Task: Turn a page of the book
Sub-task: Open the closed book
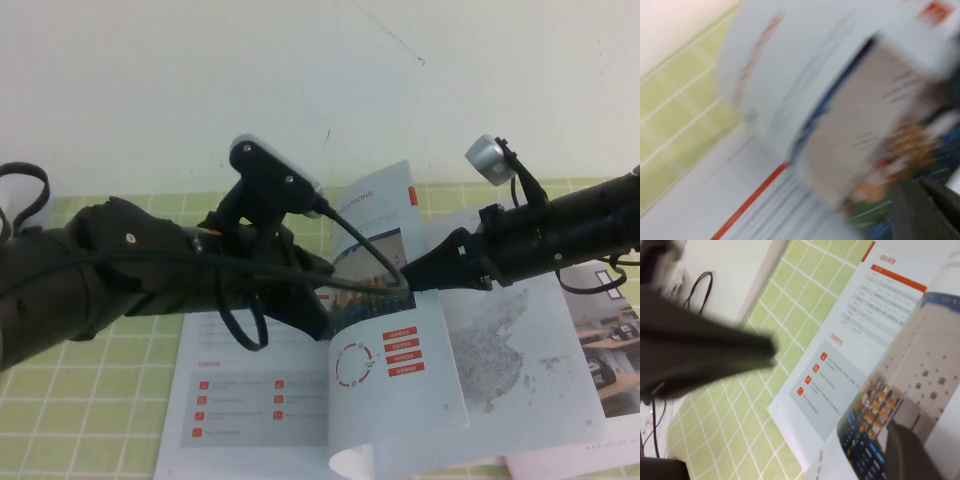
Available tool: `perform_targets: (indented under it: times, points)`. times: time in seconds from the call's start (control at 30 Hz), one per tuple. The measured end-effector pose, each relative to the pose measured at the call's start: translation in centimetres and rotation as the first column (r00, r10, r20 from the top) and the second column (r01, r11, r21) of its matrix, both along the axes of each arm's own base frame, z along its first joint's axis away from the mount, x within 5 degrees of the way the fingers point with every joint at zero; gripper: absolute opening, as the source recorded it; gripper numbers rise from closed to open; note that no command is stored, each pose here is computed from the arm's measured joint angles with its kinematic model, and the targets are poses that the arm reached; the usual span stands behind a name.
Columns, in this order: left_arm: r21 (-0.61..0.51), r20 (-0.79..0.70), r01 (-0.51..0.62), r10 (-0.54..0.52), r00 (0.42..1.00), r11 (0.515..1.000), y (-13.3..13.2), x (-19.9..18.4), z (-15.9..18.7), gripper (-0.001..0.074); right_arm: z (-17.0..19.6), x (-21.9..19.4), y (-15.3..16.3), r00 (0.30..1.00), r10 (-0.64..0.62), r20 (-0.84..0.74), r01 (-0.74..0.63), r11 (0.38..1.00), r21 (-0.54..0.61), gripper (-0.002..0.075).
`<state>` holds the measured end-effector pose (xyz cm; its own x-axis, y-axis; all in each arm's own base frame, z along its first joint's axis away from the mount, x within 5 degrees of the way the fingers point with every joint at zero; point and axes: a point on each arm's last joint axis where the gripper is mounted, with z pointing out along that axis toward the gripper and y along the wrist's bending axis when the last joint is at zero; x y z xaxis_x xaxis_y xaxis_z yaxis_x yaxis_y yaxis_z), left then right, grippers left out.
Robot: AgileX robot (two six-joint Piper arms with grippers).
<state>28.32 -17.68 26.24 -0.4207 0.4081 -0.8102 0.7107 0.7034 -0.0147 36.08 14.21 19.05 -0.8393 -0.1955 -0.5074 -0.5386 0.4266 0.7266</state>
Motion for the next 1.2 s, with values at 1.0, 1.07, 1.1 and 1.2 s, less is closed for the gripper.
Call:
perform_targets:
  times: [1.0, 1.07, 1.1, 1.2]
  points:
    - [0.495, 0.390, 0.290, -0.507, 0.768, 0.819, -15.7, -8.5, -8.9, -0.0004, -0.2, 0.0, 0.0, 0.999, 0.020, 0.036, -0.020, 1.000, -0.003, 0.0093]
    - [0.533, 0.383, 0.265, -0.509, 0.771, 0.803, -15.6, -8.2, -9.6, -0.0004, -0.1, 0.0, 0.0, 0.999, 0.021, 0.035, -0.021, 1.000, -0.002, 0.0094]
    - [0.553, 0.378, 0.260, -0.516, 0.769, 0.792, -15.5, -8.2, -9.8, -0.0004, -0.1, 0.0, 0.1, 0.999, 0.024, 0.034, -0.024, 1.000, 0.000, 0.0099]
    - [0.582, 0.362, 0.237, -0.509, 0.781, 0.778, -15.2, -8.0, -10.2, -0.0004, -0.1, -0.1, 0.1, 0.999, 0.033, 0.035, -0.034, 0.999, 0.005, 0.0176]
